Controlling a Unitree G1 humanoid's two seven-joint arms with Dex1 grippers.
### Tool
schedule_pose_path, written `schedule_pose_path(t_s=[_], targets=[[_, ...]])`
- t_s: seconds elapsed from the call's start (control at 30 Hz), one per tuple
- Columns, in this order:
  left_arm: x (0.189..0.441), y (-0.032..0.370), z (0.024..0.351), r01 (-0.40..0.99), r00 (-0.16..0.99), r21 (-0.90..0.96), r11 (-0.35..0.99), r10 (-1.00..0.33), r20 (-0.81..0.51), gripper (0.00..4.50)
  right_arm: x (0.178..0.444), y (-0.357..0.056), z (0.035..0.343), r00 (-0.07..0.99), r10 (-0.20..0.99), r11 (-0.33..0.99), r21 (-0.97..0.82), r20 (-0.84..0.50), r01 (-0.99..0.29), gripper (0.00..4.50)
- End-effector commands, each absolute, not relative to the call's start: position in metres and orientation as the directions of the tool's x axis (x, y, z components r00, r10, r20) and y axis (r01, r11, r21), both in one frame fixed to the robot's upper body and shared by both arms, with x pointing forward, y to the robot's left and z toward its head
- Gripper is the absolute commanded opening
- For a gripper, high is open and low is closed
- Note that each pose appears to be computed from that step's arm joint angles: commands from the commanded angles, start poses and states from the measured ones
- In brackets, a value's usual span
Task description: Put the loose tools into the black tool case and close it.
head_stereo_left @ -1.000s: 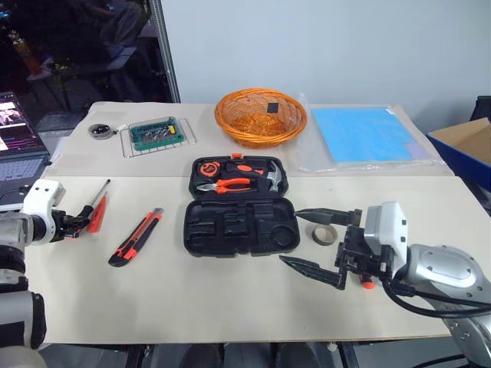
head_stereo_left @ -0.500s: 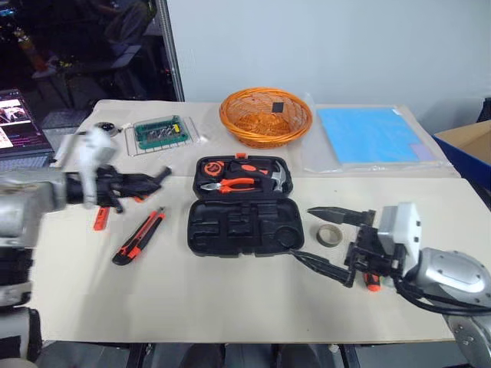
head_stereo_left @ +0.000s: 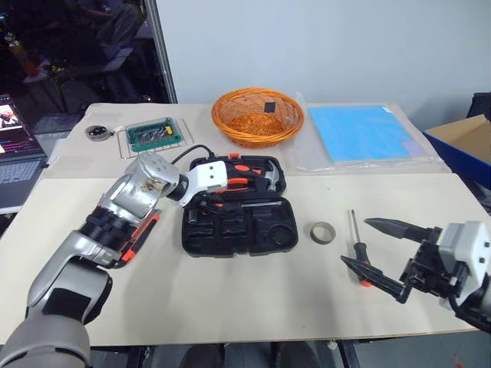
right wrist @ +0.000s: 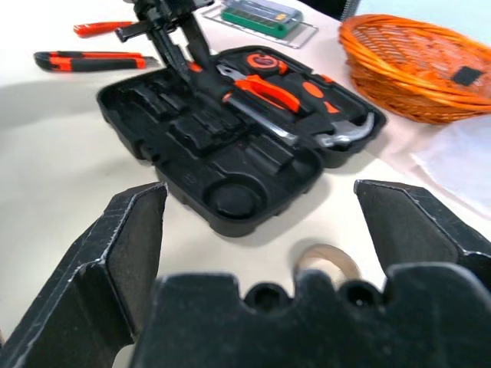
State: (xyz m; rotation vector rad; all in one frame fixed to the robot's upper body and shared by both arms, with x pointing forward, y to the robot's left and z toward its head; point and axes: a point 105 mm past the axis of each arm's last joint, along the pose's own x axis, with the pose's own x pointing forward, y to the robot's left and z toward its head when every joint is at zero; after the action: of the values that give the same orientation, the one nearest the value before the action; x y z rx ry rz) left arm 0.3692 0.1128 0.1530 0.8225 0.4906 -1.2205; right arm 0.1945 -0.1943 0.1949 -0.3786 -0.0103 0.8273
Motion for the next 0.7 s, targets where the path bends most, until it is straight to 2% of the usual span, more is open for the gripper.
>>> schedule_pose_path(t_s=[0.03, 0.7], targets=[[0.378, 0.115, 0.162, 0.933, 0.330, 0.350, 0.086, -0.596, -0.732, 0.87, 0.187, -0.190, 0.207, 0.679, 0.728, 0.603, -0.382, -0.096, -0.701, 4.50], [0.395, 0.129, 0.140, 0.931, 0.349, 0.353, 0.095, -0.514, -0.783, 0.87, 0.190, -0.177, 0.206, 0.667, 0.740, 0.589, -0.392, -0.090, -0.707, 4.50]])
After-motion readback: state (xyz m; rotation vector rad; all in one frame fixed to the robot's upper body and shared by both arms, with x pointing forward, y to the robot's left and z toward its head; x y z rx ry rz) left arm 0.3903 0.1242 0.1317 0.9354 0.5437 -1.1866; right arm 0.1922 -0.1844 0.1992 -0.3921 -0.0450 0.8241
